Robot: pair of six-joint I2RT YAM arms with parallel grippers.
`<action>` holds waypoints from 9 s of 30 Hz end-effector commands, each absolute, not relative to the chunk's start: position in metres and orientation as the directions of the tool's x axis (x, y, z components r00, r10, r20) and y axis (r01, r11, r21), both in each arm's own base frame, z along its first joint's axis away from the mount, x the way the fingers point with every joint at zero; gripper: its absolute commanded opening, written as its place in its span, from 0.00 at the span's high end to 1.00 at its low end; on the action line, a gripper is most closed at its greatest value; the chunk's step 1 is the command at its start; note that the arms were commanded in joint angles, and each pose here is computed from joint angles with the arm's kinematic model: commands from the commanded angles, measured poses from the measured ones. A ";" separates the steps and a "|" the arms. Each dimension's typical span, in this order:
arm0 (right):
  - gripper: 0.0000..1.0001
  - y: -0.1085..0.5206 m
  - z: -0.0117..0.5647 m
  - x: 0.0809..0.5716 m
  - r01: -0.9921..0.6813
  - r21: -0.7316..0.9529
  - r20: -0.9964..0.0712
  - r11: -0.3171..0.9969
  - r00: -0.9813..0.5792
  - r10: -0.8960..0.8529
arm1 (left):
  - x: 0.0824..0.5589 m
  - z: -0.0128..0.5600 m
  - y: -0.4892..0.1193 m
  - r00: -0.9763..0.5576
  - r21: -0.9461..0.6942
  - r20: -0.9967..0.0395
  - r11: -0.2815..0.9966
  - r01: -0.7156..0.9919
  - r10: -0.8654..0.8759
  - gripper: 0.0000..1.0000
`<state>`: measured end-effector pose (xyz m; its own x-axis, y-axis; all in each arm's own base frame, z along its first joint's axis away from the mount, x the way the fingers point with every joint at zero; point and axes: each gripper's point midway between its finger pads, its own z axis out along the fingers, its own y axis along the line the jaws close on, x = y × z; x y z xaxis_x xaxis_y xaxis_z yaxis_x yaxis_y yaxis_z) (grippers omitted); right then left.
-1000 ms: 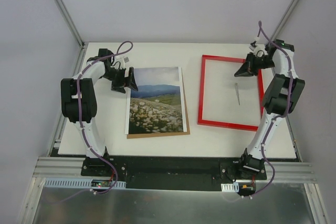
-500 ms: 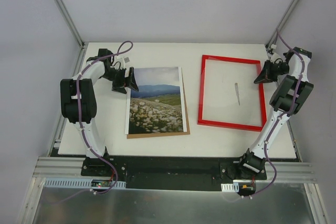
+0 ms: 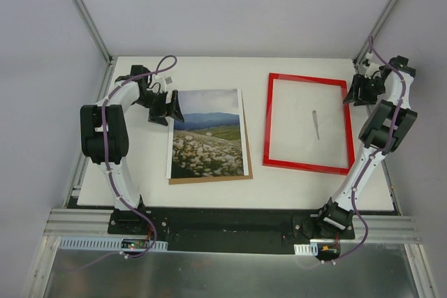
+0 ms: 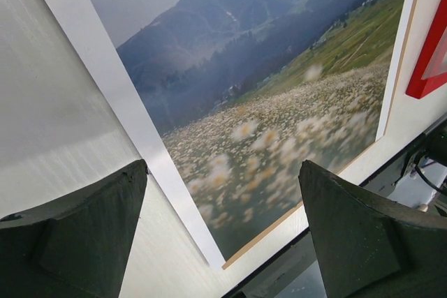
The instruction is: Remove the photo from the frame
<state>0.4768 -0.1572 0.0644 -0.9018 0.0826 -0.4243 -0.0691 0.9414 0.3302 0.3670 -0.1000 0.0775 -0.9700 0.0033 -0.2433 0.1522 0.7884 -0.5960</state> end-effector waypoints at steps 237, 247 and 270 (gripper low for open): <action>0.34 0.262 0.222 0.380 -0.466 0.713 -0.491 0.524 -0.865 -0.102 | 0.423 0.387 -0.092 -0.754 -0.861 -0.496 0.361 0.359 -0.430 1.00; 0.32 0.189 0.230 0.399 -0.418 0.648 -0.549 0.636 -0.836 0.009 | 0.429 0.144 -0.089 -0.868 -0.862 -0.194 0.502 -0.072 -0.457 1.00; 0.29 0.163 0.251 0.395 -0.456 0.604 -0.619 0.654 -0.785 0.025 | 0.401 0.032 -0.159 -0.943 -0.772 -0.082 0.619 -0.144 -0.322 1.00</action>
